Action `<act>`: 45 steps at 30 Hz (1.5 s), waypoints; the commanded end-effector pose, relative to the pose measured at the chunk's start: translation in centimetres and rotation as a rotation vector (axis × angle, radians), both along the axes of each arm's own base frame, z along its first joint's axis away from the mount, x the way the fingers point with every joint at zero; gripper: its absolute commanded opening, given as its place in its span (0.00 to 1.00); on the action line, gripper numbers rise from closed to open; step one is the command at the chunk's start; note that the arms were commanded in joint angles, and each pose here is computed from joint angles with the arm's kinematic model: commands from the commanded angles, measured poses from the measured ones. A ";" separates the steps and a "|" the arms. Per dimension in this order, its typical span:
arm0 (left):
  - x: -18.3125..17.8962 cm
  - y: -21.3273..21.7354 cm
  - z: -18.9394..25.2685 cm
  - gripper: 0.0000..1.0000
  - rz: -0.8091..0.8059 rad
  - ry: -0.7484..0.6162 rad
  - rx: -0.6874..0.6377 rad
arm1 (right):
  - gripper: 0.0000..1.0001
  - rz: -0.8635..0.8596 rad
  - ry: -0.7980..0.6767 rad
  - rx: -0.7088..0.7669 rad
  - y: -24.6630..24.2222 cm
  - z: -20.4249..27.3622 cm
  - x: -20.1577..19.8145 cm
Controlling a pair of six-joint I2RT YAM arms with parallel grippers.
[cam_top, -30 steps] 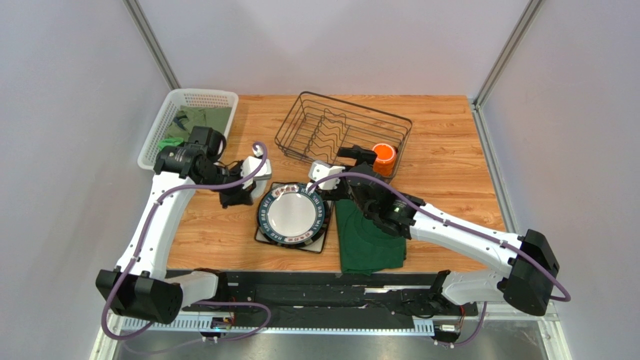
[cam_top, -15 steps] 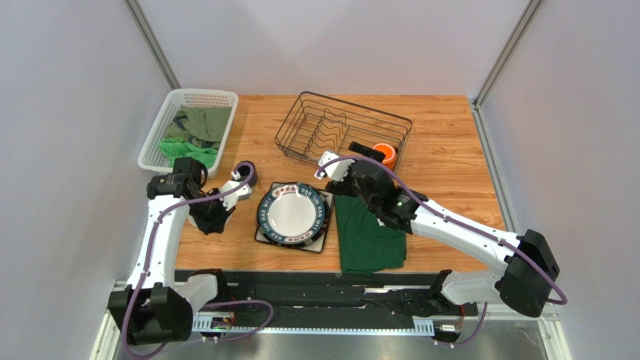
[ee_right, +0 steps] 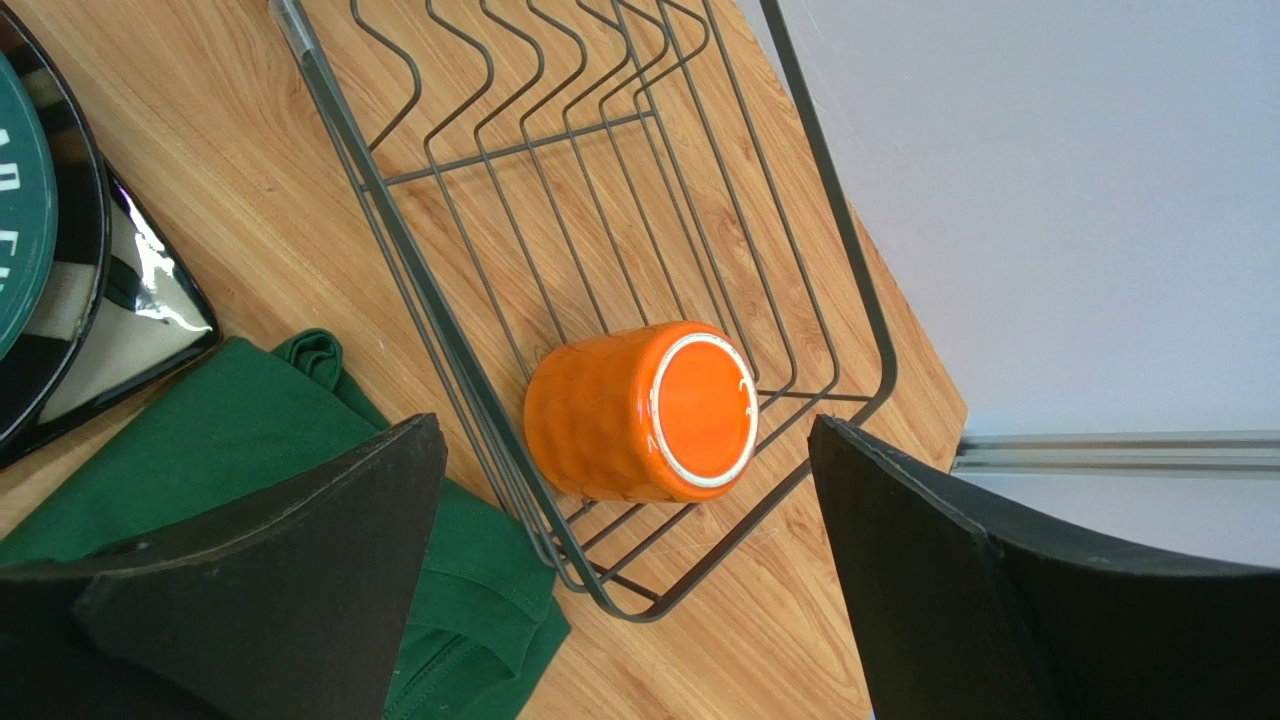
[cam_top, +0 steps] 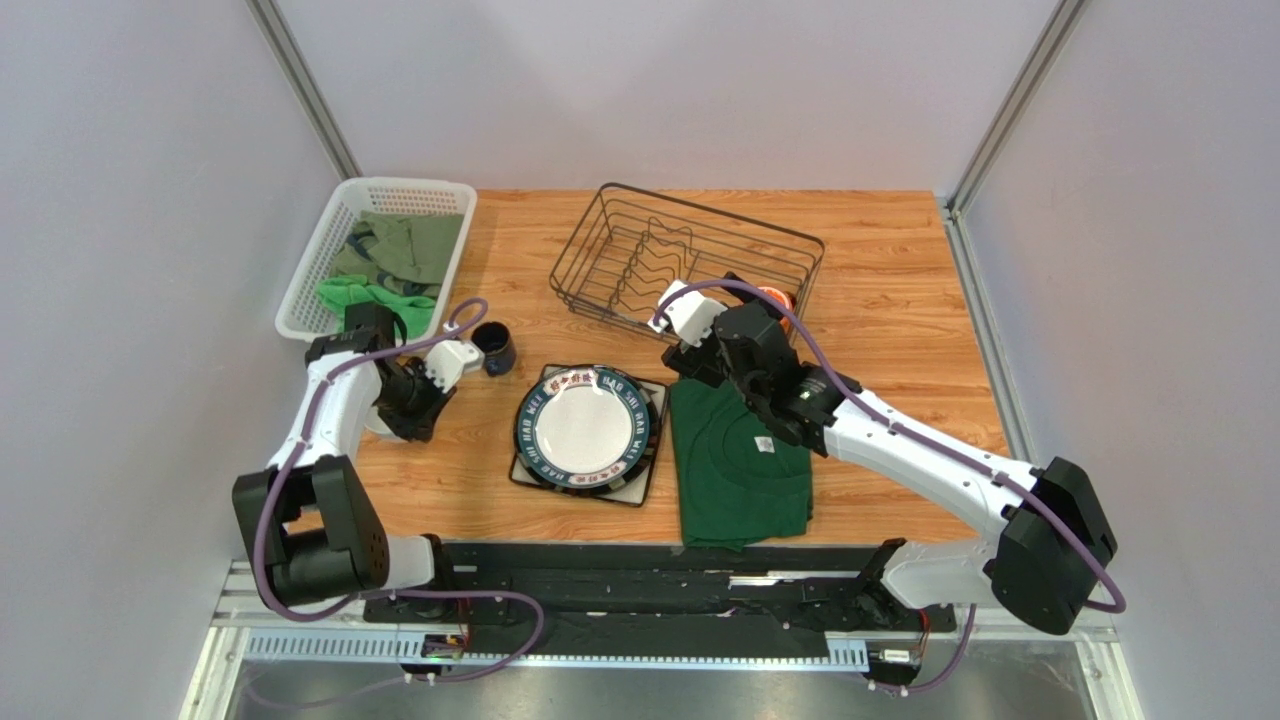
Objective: Unload the mixed dishes from the dish rack
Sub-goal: Place the bowl at the center of the board.
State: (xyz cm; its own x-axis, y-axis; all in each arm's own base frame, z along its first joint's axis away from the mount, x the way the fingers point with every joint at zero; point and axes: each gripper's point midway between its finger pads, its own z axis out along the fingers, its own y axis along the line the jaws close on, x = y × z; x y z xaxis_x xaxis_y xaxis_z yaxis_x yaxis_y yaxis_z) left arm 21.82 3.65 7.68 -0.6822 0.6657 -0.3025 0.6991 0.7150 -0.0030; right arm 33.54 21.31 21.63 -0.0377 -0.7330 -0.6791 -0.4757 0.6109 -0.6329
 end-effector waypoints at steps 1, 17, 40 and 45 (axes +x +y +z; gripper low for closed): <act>3.3 1.5 -0.1 0.00 0.069 -0.095 0.044 | 1.00 -0.008 -0.007 0.053 0.2 0.2 0.2; 3.6 1.3 -2.5 0.00 0.115 -0.052 0.021 | 1.00 -0.004 0.006 0.030 0.1 -0.8 0.2; 1.3 0.6 -4.5 0.08 0.126 0.013 0.001 | 1.00 -0.004 0.023 0.002 0.0 -1.9 0.2; 0.7 0.0 -4.0 0.18 0.119 0.008 -0.019 | 1.00 -0.005 0.022 0.008 0.1 -1.9 0.3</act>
